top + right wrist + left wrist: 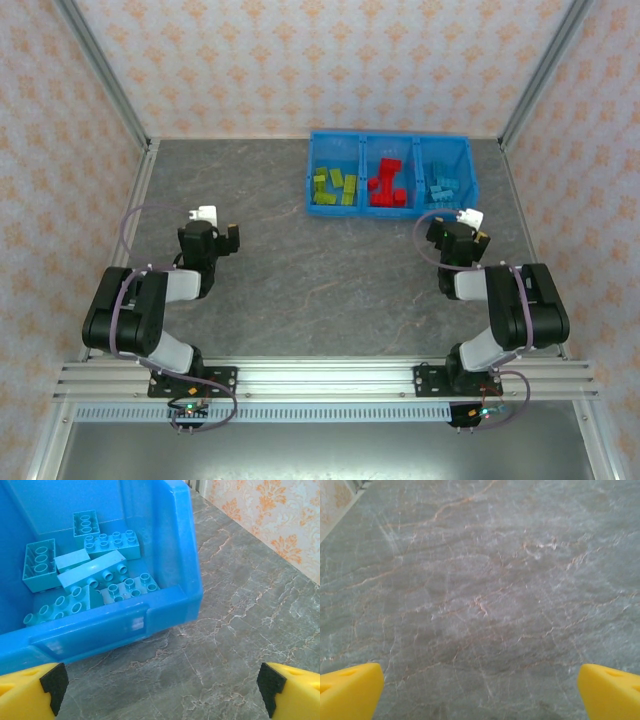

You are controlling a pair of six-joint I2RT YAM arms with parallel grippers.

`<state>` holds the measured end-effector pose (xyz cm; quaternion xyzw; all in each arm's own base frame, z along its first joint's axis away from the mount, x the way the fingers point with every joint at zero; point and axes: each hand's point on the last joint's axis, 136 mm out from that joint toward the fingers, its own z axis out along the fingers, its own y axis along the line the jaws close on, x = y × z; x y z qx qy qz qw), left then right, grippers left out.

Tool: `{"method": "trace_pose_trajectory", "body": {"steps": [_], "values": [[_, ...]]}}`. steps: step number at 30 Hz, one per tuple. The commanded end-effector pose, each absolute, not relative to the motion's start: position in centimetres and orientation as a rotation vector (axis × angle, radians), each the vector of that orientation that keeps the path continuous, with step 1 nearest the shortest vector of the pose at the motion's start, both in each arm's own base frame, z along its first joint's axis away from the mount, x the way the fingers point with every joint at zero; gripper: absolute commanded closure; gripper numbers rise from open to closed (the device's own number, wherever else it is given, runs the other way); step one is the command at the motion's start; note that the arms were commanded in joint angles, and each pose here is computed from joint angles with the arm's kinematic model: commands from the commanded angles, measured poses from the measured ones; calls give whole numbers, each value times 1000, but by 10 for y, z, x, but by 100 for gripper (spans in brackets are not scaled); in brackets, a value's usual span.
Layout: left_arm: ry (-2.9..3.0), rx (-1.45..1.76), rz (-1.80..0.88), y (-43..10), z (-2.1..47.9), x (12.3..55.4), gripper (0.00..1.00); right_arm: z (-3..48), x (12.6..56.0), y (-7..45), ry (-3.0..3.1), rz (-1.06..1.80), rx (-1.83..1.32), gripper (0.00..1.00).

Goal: Sort the legos into containers by color

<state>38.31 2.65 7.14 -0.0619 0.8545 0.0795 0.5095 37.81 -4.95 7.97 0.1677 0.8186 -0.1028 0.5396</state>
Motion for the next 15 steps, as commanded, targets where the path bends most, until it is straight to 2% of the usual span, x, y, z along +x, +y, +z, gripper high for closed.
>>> {"method": "trace_pose_trajectory", "body": {"steps": [1, 15], "values": [[1971, -164, 159, 25, 93, 393, 0, 93, 386, -45, 1902, -200, 399, 1], [1969, -164, 158, 25, 94, 393, 0, 93, 386, -44, 1905, -199, 393, 1]]}}
